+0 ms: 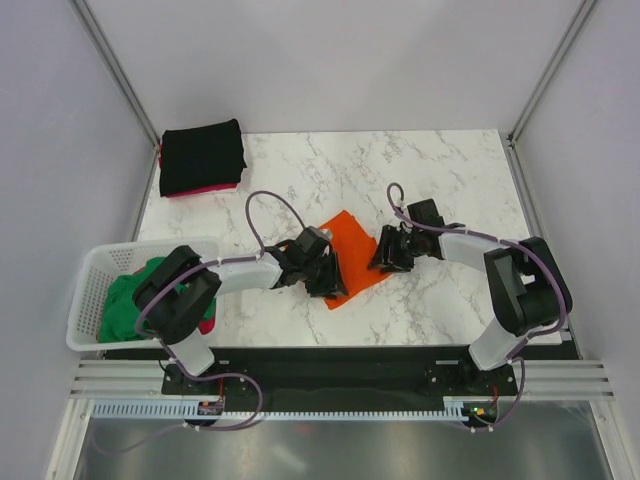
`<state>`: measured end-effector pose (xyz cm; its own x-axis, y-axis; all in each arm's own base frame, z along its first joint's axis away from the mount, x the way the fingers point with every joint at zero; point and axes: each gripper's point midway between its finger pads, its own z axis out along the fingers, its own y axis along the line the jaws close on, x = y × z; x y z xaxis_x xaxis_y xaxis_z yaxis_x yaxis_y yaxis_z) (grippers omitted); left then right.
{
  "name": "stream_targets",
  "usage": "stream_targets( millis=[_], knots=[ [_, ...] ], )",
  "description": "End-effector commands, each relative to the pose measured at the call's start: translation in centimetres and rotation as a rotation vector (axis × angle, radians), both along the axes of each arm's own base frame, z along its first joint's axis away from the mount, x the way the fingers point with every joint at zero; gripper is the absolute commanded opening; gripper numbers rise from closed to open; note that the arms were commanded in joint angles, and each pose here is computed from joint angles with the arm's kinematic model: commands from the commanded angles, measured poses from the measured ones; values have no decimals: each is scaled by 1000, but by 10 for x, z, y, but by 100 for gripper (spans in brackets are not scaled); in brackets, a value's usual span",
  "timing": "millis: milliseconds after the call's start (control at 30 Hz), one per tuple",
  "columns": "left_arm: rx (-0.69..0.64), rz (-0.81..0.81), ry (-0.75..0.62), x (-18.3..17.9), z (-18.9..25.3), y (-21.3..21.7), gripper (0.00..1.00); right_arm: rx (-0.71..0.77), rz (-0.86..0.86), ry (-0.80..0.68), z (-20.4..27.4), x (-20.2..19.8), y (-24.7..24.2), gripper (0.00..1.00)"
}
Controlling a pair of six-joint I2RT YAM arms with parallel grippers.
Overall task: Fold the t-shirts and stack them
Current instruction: Fold the tshirt
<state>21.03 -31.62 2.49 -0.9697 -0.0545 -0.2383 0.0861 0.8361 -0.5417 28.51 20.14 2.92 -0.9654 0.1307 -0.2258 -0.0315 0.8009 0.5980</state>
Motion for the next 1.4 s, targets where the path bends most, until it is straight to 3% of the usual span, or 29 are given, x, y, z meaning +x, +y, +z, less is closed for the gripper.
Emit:
stream_targets(
  millis=[0, 167, 267, 433, 567, 600, 667, 733, 800, 833, 900, 1167, 1367],
  knots=[
    [0, -5, -2, -6, -11, 5, 45, -122, -21, -16, -26, -9, -32, 54],
    [143, -65, -27, -14, -18, 35, 43, -175, -71, 54, -39, -41, -50, 51],
    [157, -103, -62, -11, -2, 36, 43, -191, -101, 43, -28, -53, -58, 52],
    [34, -13, -176, 0, 74, 31, 46, -252, -113, -70, 19, -34, -68, 57],
    [21, 71, -337, 19, 125, 46, 54, -210, -83, -136, 61, -25, -61, 64],
    [36, 84, -364, 23, 128, 52, 60, -201, -84, -158, 73, -21, -60, 65],
    [71, 170, -378, 35, 122, 71, 73, -195, -76, -187, 89, -27, -60, 66],
    [60, 276, -337, 53, 113, 89, 80, -196, -72, -197, 97, -33, -63, 66],
    [9, 300, -277, 58, 93, 96, 80, -190, -70, -215, 103, -40, -65, 67],
    [-83, 288, -236, 62, 93, 95, 79, -188, -65, -207, 102, -45, -65, 67],
    [-175, 299, -268, 75, 88, 90, 80, -159, -51, -205, 103, -54, -62, 68],
    [-186, 316, -300, 121, 67, 80, 78, -136, -19, -190, 93, -75, -63, 67],
    [-173, 361, -234, 125, 37, 79, 75, -128, -11, -189, 94, -75, -61, 66]
  ],
)
